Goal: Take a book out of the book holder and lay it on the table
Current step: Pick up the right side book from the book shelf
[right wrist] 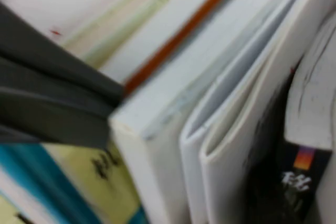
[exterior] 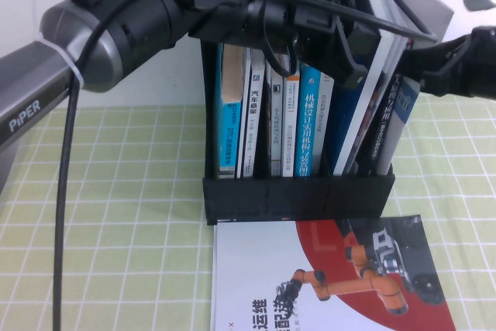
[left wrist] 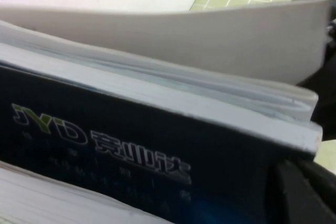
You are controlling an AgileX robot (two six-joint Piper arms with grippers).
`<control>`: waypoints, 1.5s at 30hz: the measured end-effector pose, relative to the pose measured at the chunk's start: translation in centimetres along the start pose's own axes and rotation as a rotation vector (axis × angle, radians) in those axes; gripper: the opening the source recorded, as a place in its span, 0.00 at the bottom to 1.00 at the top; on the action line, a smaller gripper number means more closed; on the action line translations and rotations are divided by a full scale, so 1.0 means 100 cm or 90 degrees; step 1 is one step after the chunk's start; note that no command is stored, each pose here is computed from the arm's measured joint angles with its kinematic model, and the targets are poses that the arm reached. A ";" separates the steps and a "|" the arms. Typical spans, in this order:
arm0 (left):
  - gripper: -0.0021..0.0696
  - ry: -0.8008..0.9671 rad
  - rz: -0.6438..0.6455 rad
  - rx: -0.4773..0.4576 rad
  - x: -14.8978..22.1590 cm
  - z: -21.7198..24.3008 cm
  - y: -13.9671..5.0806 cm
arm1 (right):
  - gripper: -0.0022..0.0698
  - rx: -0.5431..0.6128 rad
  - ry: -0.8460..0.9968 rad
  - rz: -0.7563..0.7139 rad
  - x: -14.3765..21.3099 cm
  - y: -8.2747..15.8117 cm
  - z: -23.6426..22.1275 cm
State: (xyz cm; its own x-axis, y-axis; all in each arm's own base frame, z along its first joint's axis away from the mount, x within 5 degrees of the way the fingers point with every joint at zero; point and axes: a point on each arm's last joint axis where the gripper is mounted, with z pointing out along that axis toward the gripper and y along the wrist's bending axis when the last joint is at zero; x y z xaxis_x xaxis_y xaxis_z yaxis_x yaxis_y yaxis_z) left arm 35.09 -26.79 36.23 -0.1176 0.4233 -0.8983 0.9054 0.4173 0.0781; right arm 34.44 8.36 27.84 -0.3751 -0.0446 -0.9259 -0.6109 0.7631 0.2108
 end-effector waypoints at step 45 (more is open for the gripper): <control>0.03 0.039 -0.018 0.024 0.005 -0.002 -0.001 | 0.24 -0.055 0.190 -0.091 0.012 0.011 -0.013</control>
State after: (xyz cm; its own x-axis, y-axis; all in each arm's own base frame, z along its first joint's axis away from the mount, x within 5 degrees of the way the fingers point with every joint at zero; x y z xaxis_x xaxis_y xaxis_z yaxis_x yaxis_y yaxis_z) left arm 34.83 -26.45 35.86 -0.1670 0.4613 -0.8714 0.9161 0.3994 0.0359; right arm 32.45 8.30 27.33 -0.4613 -0.3435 -0.8180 -0.7242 0.6784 0.1235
